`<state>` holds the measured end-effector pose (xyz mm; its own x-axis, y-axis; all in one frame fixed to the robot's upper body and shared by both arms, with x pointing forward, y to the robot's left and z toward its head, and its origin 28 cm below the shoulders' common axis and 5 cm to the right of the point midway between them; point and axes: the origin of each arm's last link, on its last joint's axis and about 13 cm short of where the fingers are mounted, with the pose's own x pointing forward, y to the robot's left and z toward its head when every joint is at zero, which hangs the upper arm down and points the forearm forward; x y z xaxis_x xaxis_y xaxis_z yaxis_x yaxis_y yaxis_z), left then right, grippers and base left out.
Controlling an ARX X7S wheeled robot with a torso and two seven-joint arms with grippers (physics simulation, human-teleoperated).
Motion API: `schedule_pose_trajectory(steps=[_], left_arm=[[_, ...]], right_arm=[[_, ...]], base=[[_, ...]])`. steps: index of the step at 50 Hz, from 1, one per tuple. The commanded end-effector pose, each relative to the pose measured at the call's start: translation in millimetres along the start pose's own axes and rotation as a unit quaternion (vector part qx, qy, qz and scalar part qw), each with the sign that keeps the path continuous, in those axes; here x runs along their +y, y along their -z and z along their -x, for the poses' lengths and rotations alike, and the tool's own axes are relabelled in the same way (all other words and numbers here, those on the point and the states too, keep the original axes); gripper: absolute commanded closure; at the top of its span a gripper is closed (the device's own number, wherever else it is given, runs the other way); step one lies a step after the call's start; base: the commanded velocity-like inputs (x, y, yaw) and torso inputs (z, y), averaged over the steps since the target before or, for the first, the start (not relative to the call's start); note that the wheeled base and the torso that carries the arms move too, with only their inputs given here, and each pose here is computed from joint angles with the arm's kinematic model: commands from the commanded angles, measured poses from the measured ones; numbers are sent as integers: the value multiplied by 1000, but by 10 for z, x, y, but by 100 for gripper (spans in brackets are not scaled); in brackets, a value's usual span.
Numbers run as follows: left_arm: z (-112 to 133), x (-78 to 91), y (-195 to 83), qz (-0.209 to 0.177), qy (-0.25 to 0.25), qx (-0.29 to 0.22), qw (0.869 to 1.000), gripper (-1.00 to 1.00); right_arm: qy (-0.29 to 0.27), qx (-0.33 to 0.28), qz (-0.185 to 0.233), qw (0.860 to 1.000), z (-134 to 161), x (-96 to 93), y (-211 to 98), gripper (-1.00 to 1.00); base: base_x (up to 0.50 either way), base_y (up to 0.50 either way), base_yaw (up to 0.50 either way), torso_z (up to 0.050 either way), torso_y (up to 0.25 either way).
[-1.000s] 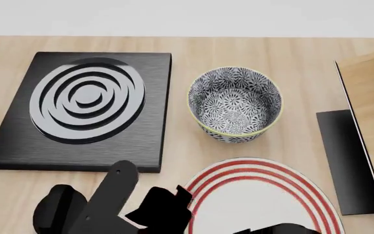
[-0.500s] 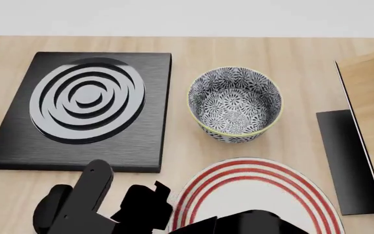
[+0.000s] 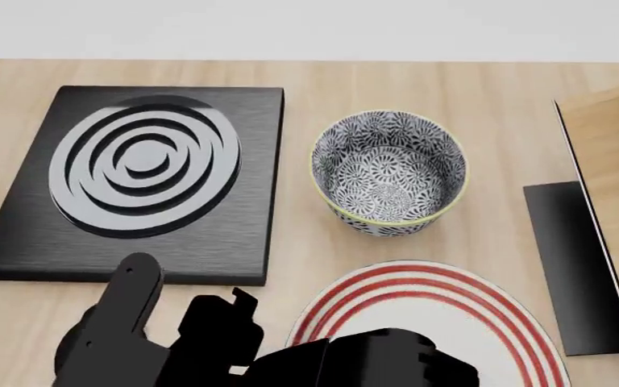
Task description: Pick up the cream cheese and put it in the bowl.
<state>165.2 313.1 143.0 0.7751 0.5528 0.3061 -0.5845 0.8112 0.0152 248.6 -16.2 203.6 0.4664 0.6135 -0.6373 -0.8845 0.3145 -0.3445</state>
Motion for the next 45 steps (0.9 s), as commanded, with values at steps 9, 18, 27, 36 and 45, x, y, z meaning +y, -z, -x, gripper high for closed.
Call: schedule_pose_trajectory(steps=[9, 18, 27, 36, 45], left_arm=[[3, 3, -10, 1, -2, -1, 1000, -100], [4, 1, -3, 0, -2, -1, 1000, -100], [2, 0, -11, 1, -3, -2, 1000, -100], [-2, -3, -14, 0, -4, -3, 1000, -100], [-2, -3, -11, 2, -4, -3, 1000, -100]], right_arm=[[-13, -7, -2, 1000, -130, -79, -4, -100], [-21, -7, -3, 1000, -213, -92, 6, -100], [-31, -5, -1, 1000, -280, -79, 11, -100], [-39, -4, -6, 999, -358, -79, 18, -100], [-55, -10, -4, 998, -430, -25, -11, -100]], base=[[0, 0, 0, 0, 0], [0, 0, 0, 0, 0], [0, 0, 0, 0, 0], [0, 0, 0, 0, 0], [0, 0, 0, 0, 0]])
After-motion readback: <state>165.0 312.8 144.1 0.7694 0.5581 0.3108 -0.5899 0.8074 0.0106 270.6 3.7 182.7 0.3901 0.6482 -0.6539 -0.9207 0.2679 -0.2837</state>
